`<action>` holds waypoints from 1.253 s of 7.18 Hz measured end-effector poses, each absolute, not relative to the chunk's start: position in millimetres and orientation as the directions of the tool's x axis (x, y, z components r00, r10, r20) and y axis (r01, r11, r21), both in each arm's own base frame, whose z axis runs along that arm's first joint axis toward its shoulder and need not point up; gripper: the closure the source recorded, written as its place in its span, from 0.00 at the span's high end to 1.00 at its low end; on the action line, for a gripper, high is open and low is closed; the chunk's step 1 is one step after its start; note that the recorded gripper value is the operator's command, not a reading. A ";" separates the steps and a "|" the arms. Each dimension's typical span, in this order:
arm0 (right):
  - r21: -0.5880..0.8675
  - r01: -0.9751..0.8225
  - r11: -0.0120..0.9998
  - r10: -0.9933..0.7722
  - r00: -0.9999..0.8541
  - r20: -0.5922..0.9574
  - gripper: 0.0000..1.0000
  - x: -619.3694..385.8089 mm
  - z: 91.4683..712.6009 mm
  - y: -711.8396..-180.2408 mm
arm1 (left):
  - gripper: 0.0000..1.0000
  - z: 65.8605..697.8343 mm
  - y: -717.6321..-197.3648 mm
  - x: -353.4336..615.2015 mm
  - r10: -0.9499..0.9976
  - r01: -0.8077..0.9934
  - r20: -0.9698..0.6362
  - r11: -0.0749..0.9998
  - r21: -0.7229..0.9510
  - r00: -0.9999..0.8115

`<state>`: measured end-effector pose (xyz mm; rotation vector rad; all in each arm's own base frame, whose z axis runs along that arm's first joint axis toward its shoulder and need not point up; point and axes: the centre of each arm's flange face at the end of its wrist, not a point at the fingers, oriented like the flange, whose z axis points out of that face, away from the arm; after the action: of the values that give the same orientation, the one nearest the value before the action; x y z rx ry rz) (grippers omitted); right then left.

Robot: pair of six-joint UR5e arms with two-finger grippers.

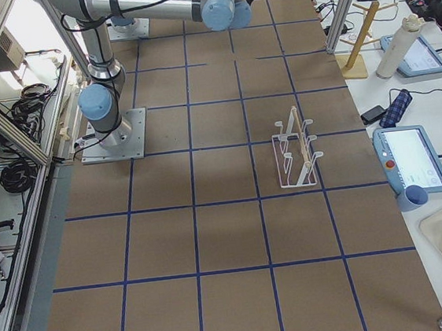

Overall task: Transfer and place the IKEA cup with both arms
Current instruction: 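Carry the cup toward the left gripper while the left arm rises to meet it, then grasp the cup with the left gripper and open the right gripper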

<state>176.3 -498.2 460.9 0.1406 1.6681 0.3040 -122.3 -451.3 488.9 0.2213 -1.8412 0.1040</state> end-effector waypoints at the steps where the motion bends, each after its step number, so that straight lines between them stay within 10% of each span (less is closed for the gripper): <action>1: 0.281 -0.081 0.956 0.273 -0.104 -0.957 0.44 192.6 465.5 -493.3 | 1.00 488.7 -451.4 -123.9 -0.097 -0.216 0.977 0.975 0.054 -0.191; 9: 0.285 -0.091 0.954 0.280 -0.063 -0.958 0.50 243.8 460.7 -481.3 | 1.00 506.2 -441.8 -136.9 -0.059 -0.217 0.997 0.975 0.047 -0.051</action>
<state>243.8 -481.3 460.7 0.1479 1.6074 0.3057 -136.9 -441.8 506.2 0.2142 -1.6212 0.1293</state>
